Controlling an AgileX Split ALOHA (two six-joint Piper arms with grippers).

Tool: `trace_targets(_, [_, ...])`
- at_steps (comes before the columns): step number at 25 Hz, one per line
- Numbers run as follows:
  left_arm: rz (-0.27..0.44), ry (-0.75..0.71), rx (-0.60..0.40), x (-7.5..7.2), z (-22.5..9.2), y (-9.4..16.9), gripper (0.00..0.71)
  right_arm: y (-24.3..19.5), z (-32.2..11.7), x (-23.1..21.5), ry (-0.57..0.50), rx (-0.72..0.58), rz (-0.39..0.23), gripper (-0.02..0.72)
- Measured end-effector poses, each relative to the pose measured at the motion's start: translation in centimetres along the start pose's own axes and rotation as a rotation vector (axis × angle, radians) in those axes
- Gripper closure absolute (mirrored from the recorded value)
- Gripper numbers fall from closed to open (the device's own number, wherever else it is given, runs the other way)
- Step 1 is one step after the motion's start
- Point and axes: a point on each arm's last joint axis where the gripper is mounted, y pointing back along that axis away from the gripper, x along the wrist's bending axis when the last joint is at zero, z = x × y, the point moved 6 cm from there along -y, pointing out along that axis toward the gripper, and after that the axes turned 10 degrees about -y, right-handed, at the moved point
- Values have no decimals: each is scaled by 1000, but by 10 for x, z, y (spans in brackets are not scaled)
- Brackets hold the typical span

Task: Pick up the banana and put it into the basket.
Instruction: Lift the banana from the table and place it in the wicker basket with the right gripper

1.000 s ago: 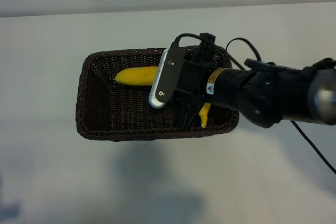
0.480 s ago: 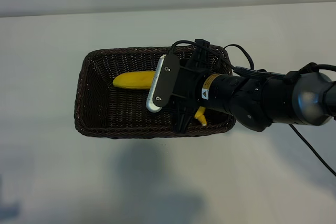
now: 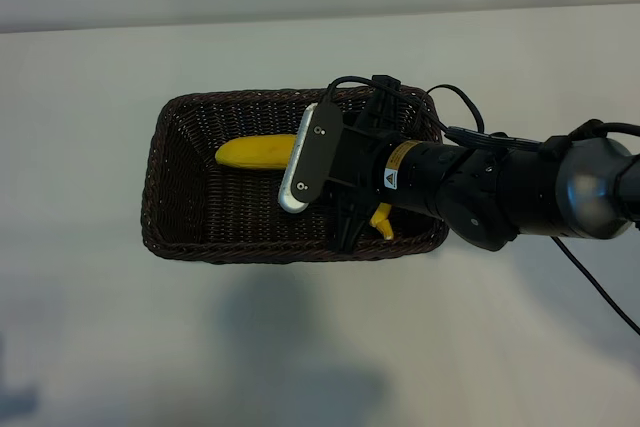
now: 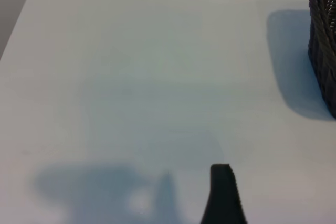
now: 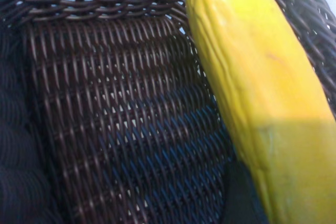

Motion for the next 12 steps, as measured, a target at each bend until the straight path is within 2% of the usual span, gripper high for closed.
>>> trace_targets(6, [0, 0, 0, 0, 0, 0, 171, 0, 0, 0, -2, -2, -2, 209])
trace_targets(12, [0, 0, 0, 0, 0, 0, 171, 0, 1, -1, -2, -7, -5, 200])
